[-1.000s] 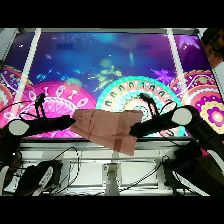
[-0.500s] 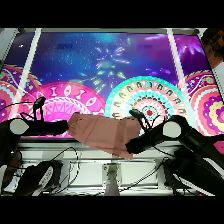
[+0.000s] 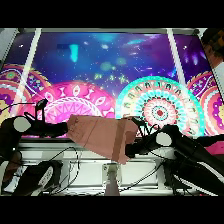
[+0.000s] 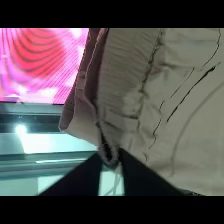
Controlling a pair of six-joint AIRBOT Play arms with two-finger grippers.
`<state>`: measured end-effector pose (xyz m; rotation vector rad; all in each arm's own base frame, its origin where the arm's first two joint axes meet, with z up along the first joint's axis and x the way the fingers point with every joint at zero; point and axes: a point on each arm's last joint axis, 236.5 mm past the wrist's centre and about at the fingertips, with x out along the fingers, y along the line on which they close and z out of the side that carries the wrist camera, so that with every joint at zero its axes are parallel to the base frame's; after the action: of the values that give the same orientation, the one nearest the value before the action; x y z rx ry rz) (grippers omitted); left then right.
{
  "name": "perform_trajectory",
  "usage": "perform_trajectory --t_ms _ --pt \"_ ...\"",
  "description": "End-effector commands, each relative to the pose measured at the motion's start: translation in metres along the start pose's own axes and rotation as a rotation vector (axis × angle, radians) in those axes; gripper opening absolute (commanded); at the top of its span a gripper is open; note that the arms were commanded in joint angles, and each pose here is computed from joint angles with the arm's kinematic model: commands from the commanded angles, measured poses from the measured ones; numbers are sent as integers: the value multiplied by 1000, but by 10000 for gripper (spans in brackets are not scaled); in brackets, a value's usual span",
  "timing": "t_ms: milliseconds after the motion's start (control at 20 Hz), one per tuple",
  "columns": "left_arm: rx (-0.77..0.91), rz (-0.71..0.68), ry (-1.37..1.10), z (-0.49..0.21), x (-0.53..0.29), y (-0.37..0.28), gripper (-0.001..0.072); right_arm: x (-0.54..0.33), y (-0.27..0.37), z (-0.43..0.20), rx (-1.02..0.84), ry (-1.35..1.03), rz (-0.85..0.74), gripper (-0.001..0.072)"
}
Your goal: Fold the clothes and pants, and hang the long-sleeved shirts on hangers.
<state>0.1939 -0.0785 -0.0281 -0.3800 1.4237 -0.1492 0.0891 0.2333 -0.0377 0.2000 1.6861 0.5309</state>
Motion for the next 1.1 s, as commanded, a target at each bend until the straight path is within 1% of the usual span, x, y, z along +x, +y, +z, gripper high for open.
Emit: perform_trajectory --t_ms 0,50,250,350,450,600,700,800,850,950,1000,1050 --pt "0 4 45 -10 0 1 652 2 -5 5 2 -22 -14 487" --pt "5 5 47 -11 0 1 694 2 -8 7 -6 -33 -27 484" --pt "20 5 45 -10 0 1 694 -4 -27 23 -67 -95 -122 484" --pt "23 2 10 -2 0 0 694 -19 -34 45 -127 -174 -189 483" --pt "23 0 -20 5 0 0 694 -51 -37 78 -173 -294 -257 483" --pt "23 -2 -45 11 0 -1 694 -130 -48 131 -240 -520 -385 483" --pt "23 -2 -51 13 0 -1 694 -173 -74 143 -254 -560 -501 483" --pt "23 -2 -54 13 0 -1 694 -197 -114 138 -181 -542 -587 482" --pt "23 -2 -54 13 0 -1 694 -204 -132 132 -127 -534 -600 447" --pt "23 -2 -54 13 0 -1 693 -203 -152 123 -63 -529 -577 247" --pt "23 -2 -54 13 0 -1 693 -196 -157 117 -48 -518 -547 236" --pt "23 -2 -54 13 0 -1 693 -180 -154 111 -49 -499 -483 226"
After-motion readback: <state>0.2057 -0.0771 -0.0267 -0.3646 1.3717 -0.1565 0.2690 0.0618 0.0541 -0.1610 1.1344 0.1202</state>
